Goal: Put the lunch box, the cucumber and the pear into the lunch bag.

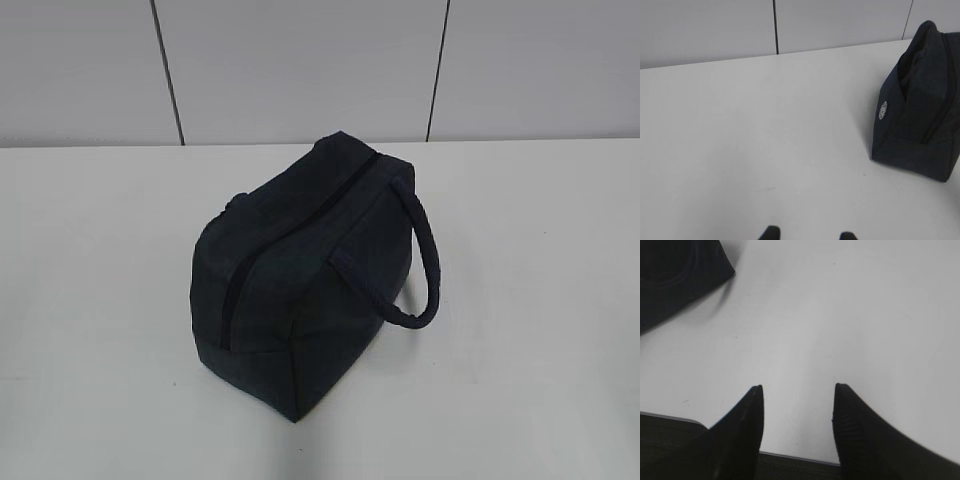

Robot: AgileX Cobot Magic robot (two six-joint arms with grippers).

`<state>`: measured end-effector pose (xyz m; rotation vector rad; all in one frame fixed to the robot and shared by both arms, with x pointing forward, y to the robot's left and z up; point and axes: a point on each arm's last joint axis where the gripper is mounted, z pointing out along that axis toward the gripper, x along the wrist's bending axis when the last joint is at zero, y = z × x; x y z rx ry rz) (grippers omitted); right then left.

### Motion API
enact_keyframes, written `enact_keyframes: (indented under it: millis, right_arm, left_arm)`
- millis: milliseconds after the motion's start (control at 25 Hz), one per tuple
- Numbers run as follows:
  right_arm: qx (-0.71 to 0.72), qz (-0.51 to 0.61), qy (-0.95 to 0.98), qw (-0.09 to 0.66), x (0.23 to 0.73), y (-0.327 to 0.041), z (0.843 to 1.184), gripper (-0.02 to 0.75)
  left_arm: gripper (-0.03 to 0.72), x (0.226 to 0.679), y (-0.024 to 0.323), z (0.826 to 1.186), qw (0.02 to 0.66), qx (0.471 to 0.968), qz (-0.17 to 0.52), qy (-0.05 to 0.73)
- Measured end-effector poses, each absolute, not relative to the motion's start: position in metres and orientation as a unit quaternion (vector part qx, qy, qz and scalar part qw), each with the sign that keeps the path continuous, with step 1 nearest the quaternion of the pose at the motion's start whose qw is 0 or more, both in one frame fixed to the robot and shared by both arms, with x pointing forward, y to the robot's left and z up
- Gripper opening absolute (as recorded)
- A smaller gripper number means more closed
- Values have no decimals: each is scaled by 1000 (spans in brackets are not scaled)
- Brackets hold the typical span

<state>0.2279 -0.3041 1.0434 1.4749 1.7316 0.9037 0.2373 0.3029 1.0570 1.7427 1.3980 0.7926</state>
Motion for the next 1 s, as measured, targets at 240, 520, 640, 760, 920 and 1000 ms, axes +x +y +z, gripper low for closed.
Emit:
enact_keyframes:
  millis: [240,520,640,760,920,1000]
  right_arm:
    - [572,345,659,344,228,-304,1044,357]
    - [575,344,657,346,228,-304,1044,357]
    - [575,344,657,346,228,-304,1044,357]
    - [575,344,657,346,228,-304,1044,357]
    - [575,344,657,346,228,-304,1044,357]
    - [575,344,657,346,228,-304,1044,357]
  left_arm:
    - [225,226,304,1056,388,650,340,557]
    - [225,226,304,1056,388,647,343,559]
    - [225,226,304,1056,388,647,343,559]
    - [225,226,304,1056,388,647,343,559]
    - [225,226,304,1056,388,647,343,559]
    - [225,226,304,1056,388,647,343,559]
